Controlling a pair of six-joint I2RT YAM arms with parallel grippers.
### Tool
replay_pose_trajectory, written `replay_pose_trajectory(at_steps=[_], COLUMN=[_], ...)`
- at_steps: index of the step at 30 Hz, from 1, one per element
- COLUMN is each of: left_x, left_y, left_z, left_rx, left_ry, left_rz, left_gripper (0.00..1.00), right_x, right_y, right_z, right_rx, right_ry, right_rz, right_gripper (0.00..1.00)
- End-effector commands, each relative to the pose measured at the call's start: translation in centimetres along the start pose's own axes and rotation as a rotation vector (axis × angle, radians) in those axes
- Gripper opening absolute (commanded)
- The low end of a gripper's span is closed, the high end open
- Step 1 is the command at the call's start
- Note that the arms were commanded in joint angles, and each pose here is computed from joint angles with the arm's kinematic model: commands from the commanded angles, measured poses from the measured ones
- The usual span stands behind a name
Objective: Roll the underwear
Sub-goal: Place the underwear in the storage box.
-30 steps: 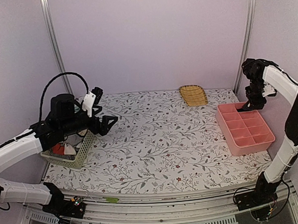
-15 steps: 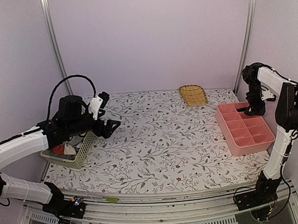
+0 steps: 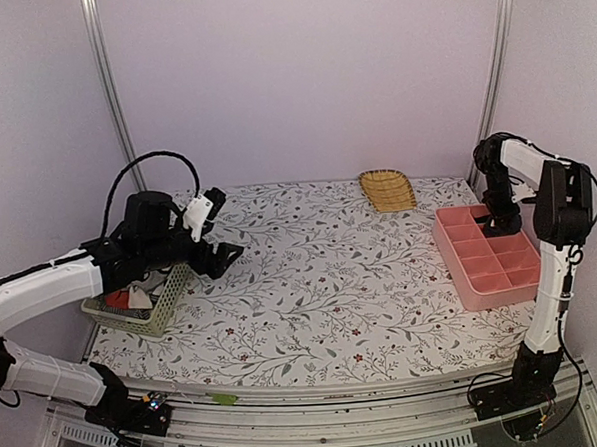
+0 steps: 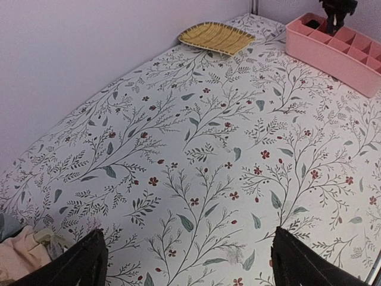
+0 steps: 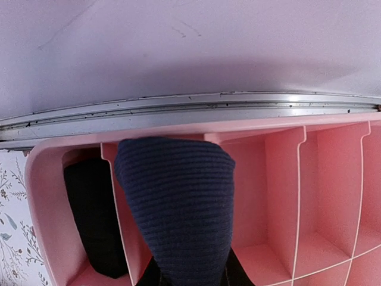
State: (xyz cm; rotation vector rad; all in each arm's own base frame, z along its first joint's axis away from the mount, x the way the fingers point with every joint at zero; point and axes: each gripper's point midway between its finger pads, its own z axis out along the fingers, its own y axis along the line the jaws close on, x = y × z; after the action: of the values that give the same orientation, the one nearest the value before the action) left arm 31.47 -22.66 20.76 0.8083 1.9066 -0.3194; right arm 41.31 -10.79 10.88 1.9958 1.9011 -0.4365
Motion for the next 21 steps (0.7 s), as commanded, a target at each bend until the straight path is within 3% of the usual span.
replay_pose_trajectory(at_steps=[1,21], left_x=[-0.4,-0.2], left_y=[0.7,1.1], left_z=[0.4,1.7], left_rx=[-0.017,-0.033], left_ry=[0.005,0.045], left_rz=[0.018,0.016], left_gripper=[0.96,0.96], right_x=[-0.6,1.2], right_y=[2.0,3.6], right_z=[0.7,5.4], right_rx=[-0.023,-0.001], right_ry=[-0.038,0.032], right_rz=[-0.026,-0.058], right_gripper=[0.0,0.0])
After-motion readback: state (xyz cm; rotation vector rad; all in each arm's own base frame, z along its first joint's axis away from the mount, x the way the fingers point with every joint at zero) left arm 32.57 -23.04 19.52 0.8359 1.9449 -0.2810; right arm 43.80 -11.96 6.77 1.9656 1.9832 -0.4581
